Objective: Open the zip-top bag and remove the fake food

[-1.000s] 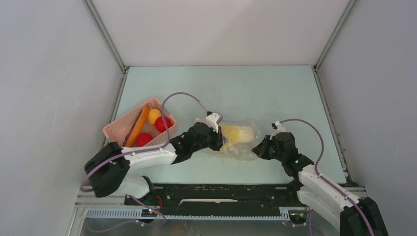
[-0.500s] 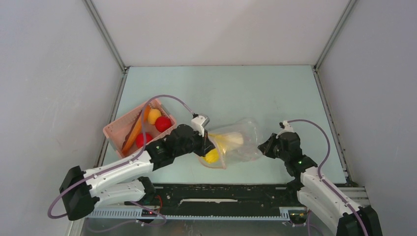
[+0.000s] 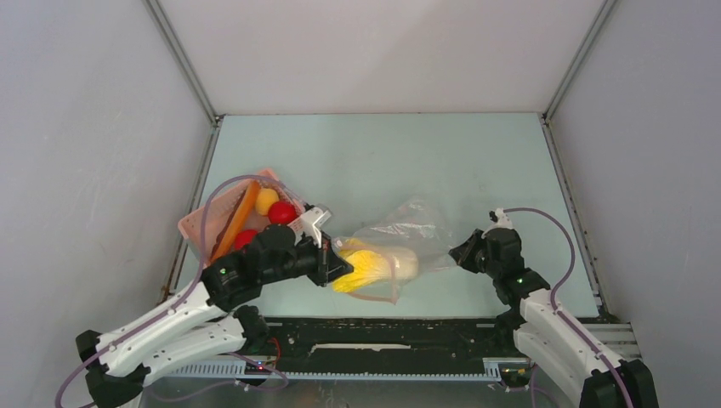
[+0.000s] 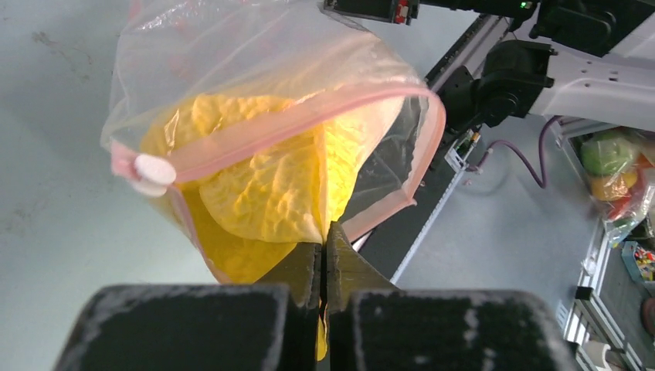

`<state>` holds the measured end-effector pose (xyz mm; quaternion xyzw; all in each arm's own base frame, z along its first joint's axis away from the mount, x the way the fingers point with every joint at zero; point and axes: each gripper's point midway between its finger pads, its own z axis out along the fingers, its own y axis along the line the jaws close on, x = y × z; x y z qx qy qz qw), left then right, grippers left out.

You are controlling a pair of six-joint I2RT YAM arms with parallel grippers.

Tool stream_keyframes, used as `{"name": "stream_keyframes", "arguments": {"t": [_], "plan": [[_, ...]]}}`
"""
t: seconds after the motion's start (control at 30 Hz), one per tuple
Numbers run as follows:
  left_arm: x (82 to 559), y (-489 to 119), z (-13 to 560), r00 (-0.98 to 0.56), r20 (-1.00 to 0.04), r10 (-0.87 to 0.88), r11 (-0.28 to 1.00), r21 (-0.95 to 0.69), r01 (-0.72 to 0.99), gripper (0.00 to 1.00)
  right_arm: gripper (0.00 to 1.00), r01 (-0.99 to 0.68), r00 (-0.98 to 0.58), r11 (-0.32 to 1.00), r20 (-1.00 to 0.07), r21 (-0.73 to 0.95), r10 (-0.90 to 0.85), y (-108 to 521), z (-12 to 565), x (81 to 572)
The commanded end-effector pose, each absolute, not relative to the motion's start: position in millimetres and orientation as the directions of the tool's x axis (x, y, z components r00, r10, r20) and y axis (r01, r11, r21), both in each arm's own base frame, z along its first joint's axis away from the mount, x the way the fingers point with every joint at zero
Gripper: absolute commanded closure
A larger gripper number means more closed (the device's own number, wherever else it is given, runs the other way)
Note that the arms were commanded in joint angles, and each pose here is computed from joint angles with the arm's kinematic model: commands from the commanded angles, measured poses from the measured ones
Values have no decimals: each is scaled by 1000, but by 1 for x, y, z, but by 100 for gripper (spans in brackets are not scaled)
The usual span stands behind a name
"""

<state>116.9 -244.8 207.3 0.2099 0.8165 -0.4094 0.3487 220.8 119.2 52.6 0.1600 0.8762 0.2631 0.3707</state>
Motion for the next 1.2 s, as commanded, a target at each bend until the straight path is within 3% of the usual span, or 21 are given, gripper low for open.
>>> {"name": "stream_keyframes", "arguments": {"t": [0.0,0.1,0.27,0.4,0.53,0.73,0.8,0.93,1.17], "plan": [[102,-224,245,-648,-761,40,559,-521,645,100,100,177,-613,824,-595,538,520,96,51,230],[96,-216,240,-652,-757,47,565,-518,642,100,100,195,-595,816,-595,545,540,91,54,232],[73,-243,249,-674,-738,26,359,-622,696,100,100,153,-584,797,-597,584,549,100,66,241],[64,-255,268,-635,-771,43,245,-608,755,100,100,143,-614,797,-579,587,537,106,64,245],[67,-239,280,-570,-819,59,302,-530,793,100,100,185,-594,810,-593,556,543,96,61,248],[97,-174,283,-504,-863,30,618,-380,688,100,100,244,-566,815,-606,526,560,75,59,249],[100,-161,285,-481,-876,30,654,-347,672,100,100,266,-562,816,-606,513,564,67,57,251],[88,-161,302,-425,-905,1,586,-344,734,100,100,281,-575,821,-598,497,559,60,53,251],[114,-128,304,-404,-914,-40,754,-292,588,100,100,288,-567,819,-601,497,564,56,55,251]]}}
